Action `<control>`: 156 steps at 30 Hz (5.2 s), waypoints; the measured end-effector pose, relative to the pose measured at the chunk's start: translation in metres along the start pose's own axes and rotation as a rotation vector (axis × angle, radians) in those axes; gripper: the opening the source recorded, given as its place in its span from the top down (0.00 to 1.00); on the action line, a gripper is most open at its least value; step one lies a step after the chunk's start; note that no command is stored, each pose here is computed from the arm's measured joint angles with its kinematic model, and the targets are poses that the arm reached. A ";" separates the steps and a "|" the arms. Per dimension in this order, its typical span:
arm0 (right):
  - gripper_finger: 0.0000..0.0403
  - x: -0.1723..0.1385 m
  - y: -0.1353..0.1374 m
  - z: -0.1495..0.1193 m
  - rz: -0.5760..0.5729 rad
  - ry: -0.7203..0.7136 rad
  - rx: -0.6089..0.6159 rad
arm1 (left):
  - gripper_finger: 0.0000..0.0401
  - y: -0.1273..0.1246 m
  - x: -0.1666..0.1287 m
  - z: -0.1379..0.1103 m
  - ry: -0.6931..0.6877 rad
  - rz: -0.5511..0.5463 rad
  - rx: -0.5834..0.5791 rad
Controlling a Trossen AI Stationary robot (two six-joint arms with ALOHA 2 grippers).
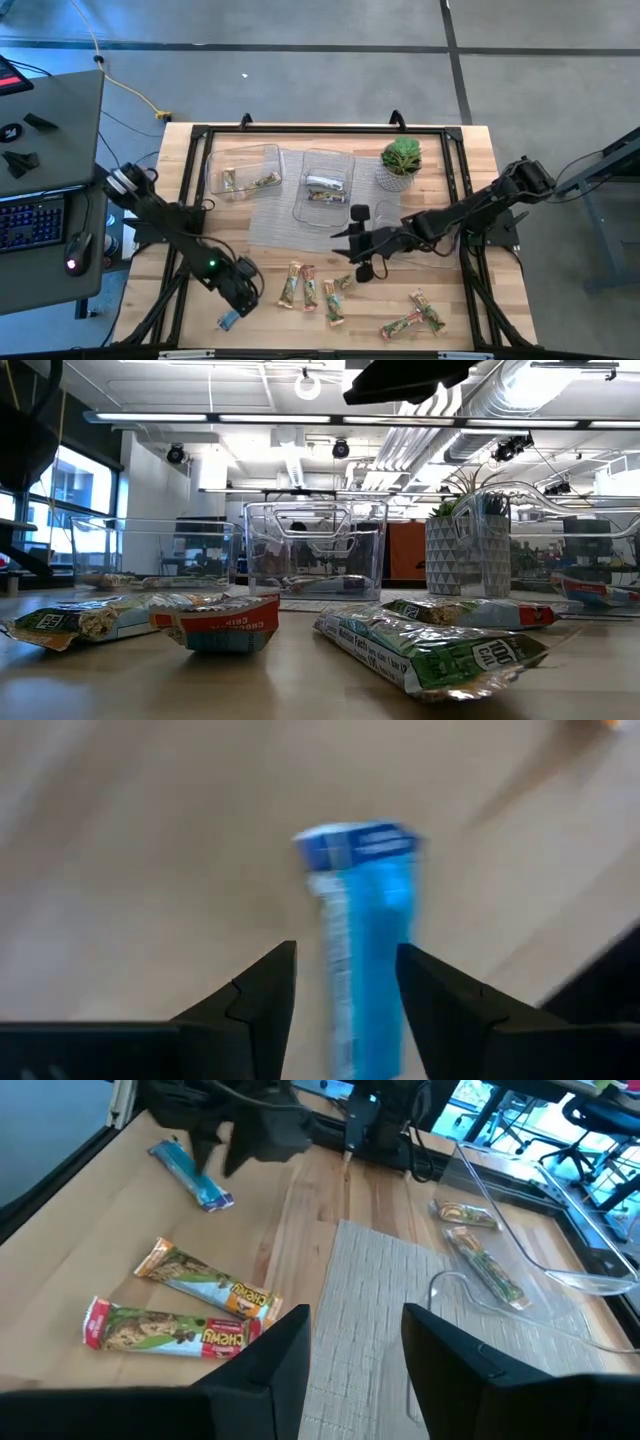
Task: Pick and place Granola Bars by type
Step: Put the blue granola bar into the middle transparent bin, then put the red granola bar into the right transparent bin
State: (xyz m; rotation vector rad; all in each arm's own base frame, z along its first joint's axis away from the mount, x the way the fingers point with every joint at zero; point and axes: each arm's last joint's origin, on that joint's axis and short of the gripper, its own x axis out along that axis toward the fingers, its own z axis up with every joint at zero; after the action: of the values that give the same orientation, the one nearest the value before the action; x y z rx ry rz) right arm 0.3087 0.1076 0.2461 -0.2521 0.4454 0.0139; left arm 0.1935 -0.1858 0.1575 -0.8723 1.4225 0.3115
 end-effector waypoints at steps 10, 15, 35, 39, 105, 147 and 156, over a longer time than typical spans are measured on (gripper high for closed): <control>0.65 0.001 -0.002 0.000 -0.007 0.002 0.008 | 0.58 -0.005 0.002 0.001 -0.033 -0.044 -0.001; 0.65 0.001 -0.002 0.000 -0.006 0.004 0.007 | 0.58 -0.005 0.002 0.001 -0.034 -0.043 0.051; 0.65 0.001 -0.002 -0.001 0.001 0.005 -0.007 | 0.58 -0.011 0.031 -0.022 -0.041 -0.041 0.430; 0.65 0.001 -0.002 0.000 0.001 0.004 -0.004 | 0.58 -0.010 0.032 -0.023 -0.038 -0.021 0.468; 0.65 0.000 0.001 -0.012 0.085 0.117 0.116 | 0.87 0.032 -0.116 0.267 -0.728 0.037 0.942; 0.65 0.048 0.056 -0.073 0.256 0.370 0.075 | 0.63 0.011 -0.135 0.286 -0.582 0.054 0.806; 0.65 0.056 0.062 -0.088 0.288 0.428 0.057 | 0.63 -0.001 -0.180 0.276 -0.514 0.061 0.751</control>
State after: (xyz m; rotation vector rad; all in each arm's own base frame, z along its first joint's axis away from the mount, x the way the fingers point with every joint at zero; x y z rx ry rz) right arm 0.3180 0.1438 0.1310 -0.1314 0.9045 0.2317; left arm 0.3633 0.0563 0.3018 -0.1123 0.9606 0.0228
